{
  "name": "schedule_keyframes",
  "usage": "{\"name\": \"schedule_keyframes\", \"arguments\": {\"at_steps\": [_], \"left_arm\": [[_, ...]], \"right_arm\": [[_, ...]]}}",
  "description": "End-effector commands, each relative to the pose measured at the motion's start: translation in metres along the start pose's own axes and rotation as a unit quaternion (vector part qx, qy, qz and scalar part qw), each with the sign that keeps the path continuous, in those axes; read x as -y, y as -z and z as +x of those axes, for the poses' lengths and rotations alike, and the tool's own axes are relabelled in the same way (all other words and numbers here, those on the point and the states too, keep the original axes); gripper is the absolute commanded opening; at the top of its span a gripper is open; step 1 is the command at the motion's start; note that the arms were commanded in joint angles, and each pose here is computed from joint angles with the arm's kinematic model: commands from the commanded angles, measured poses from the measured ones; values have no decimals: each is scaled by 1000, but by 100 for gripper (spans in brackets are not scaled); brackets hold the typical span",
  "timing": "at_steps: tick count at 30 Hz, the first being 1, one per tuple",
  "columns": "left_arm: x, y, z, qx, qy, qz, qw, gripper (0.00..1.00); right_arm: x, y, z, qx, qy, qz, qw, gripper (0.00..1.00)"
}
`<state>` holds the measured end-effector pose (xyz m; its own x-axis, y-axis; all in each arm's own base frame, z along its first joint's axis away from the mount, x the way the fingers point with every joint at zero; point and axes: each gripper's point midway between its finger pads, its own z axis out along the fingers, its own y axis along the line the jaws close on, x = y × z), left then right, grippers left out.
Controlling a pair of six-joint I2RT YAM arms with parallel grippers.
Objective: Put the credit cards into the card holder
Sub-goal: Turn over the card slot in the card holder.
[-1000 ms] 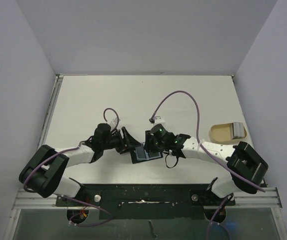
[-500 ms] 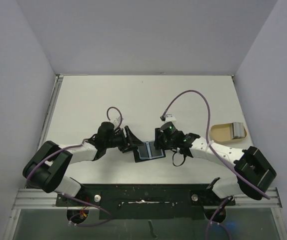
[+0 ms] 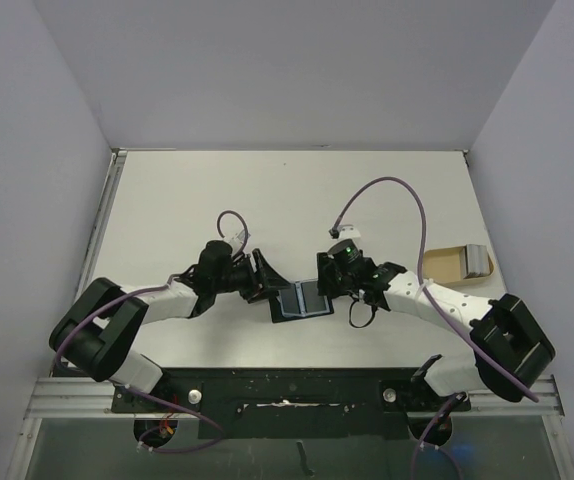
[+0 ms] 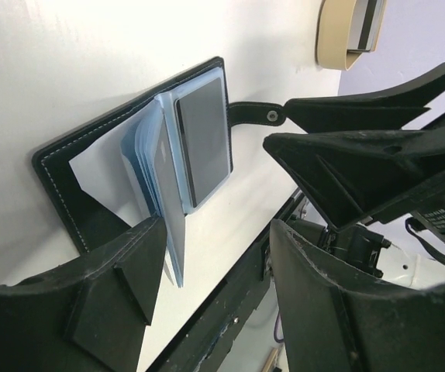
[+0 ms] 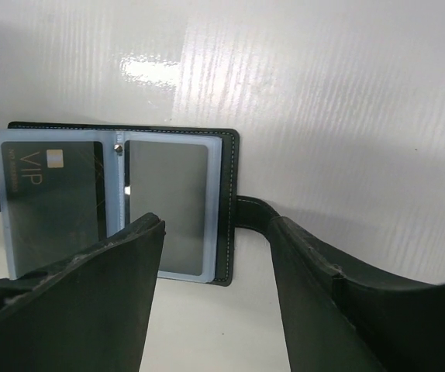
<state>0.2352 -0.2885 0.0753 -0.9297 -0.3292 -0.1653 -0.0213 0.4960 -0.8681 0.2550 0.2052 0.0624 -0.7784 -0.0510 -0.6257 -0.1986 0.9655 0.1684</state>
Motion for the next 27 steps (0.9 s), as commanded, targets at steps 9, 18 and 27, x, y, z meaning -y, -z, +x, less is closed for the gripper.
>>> {"name": "schedule_keyframes", "arguments": {"at_steps": [9,18,27], "left_arm": [[28,-7,-15,17,-31,35,999,55],[34,-8,-14,12,-34,43,998,55],[41,-13,-13,7,-39,50,998,55]], "right_arm": [[15,-16,-1,-9,6,26,1000,58],[13,-31,15,-24,-3,-3,1000,50],[-8,-35,34,-33,-33,-64,997,37]]}}
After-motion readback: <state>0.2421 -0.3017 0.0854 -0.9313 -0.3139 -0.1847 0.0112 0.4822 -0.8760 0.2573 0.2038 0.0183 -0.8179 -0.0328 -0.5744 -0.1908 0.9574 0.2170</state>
